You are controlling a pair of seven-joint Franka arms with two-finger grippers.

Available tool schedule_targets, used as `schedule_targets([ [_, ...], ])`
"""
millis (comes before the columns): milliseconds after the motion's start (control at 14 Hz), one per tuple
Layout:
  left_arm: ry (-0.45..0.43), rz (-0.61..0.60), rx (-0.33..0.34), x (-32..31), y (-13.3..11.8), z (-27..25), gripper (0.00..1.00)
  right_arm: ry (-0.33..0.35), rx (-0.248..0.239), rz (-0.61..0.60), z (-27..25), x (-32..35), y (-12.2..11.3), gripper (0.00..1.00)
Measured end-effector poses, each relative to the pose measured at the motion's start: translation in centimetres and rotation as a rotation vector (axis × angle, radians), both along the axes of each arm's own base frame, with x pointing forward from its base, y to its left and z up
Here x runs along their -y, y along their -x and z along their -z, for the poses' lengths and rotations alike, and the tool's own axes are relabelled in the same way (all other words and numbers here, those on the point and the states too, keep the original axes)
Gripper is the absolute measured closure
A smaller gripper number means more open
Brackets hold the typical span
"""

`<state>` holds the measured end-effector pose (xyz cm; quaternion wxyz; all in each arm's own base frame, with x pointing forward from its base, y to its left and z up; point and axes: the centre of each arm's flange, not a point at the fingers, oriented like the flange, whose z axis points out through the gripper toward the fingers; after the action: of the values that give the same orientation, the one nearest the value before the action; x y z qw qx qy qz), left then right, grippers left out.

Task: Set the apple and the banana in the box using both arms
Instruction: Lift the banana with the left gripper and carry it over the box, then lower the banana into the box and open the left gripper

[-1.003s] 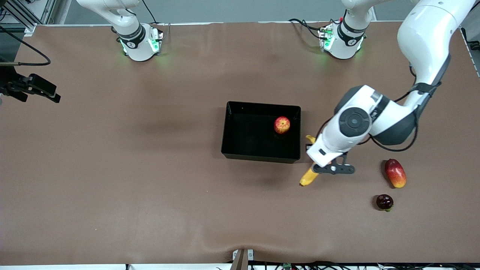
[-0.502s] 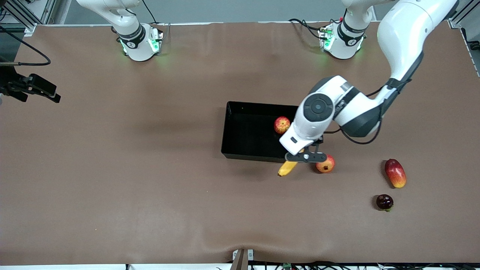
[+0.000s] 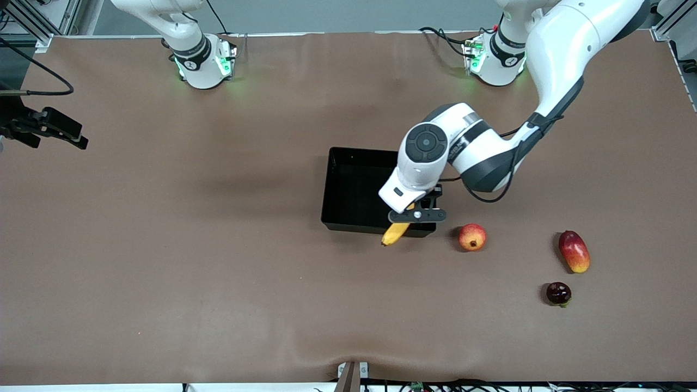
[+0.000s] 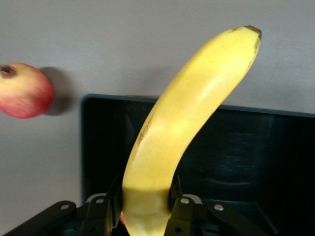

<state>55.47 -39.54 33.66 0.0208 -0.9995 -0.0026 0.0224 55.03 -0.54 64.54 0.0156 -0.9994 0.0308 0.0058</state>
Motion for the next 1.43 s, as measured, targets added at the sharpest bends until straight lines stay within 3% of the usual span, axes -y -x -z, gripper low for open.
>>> schedule_targets([
  [502, -0.042, -0.057, -0.040, 4.8, 5.8, 3.9, 0.59, 0.000, -0.001, 0.001, 0.0, 0.0, 0.0, 0.00],
  [788, -0.036, -0.073, -0.017, 6.6, 8.3, 6.0, 0.59, 0.000, -0.002, 0.002, 0.1, 0.0, 0.0, 0.00],
  [1433, -0.003, -0.081, -0.001, 8.4, 9.5, 14.4, 0.59, 0.000, -0.007, 0.003, 0.3, 0.1, -0.2, 0.00],
])
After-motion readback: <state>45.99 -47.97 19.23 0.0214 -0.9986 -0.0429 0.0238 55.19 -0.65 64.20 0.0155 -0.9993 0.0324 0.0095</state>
